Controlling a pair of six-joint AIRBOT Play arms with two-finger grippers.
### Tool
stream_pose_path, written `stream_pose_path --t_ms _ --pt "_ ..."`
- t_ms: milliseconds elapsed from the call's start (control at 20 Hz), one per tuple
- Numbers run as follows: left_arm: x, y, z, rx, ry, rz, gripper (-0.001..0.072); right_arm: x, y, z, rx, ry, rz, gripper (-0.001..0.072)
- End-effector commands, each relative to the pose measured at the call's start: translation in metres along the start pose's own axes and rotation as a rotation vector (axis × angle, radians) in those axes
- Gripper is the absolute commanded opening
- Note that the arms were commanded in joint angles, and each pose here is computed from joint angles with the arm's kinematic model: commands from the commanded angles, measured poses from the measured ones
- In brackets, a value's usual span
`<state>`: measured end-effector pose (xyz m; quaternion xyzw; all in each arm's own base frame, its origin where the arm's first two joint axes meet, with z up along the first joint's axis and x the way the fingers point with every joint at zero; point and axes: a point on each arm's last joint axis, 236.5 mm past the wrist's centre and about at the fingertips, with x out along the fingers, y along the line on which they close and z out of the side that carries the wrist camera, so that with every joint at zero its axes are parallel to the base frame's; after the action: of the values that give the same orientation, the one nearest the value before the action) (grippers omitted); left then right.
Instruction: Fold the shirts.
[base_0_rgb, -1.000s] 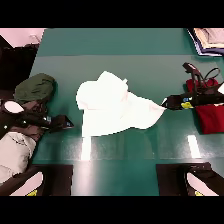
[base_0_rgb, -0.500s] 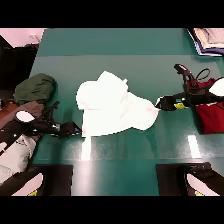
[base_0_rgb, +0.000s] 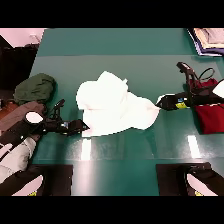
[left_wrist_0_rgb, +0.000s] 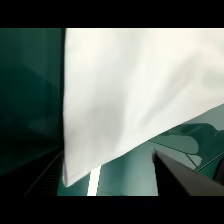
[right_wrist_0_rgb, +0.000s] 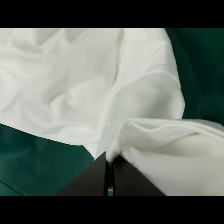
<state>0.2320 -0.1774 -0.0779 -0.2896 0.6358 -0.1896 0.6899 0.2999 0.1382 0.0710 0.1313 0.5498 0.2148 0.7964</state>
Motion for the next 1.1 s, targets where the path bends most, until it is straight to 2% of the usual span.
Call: stream_pose_path --t_ms 0,50,100,200,250,300,450,550,650,750,900,1050 --pt "0.007 0.002 -0.002 -0.03 0.02 -0.001 0.0631 -0.011 0.004 0.007 0.001 -0.057 -0.001 0.0016" --pt "0.008 0.002 -0.003 -0.031 0.026 -0.008 0.0405 -0.011 0.005 0.006 0.015 -0.054 0.001 0.0016" --pt "0.009 -0.001 -0.002 -0.009 0.023 -0.023 0.0239 -0.01 0.005 0.005 0.02 -0.046 0.001 0.0016" --pt "0.009 -0.004 -0.002 -0.002 0.022 -0.034 0.0235 -0.01 0.005 0.004 0.023 -0.043 0.003 0.0016" --pt "0.009 -0.004 -0.003 0.003 0.027 -0.035 0.0086 -0.01 0.005 0.004 0.024 -0.042 0.003 0.0016" --pt "0.008 -0.006 -0.004 0.035 0.031 -0.04 0.0021 -0.01 0.005 0.004 0.029 -0.042 0.003 0.0016" --pt "-0.01 -0.037 0.011 0.133 0.028 -0.086 0.002 -0.015 0.008 0.01 0.019 -0.058 0.002 0.0016" --pt "-0.055 -0.092 0.048 0.287 -0.089 -0.141 0.002 -0.038 0.019 0.032 -0.022 -0.126 0.0 0.0015" --pt "-0.14 -0.165 0.09 0.486 -0.308 -0.185 0.002 -0.079 0.034 0.065 -0.093 -0.24 -0.023 0.0015" --pt "-0.252 -0.234 0.114 0.688 -0.584 -0.164 0.002 -0.133 0.051 0.094 -0.175 -0.363 -0.071 0.0015" --pt "-0.417 -0.312 0.093 0.912 -0.995 -0.049 0.002 -0.229 0.08 0.121 -0.256 -0.574 -0.116 0.0015" --pt "-0.526 -0.365 0.024 1.073 -1.309 0.002 0.002 -0.33 0.111 0.125 -0.321 -0.809 -0.161 0.0015"
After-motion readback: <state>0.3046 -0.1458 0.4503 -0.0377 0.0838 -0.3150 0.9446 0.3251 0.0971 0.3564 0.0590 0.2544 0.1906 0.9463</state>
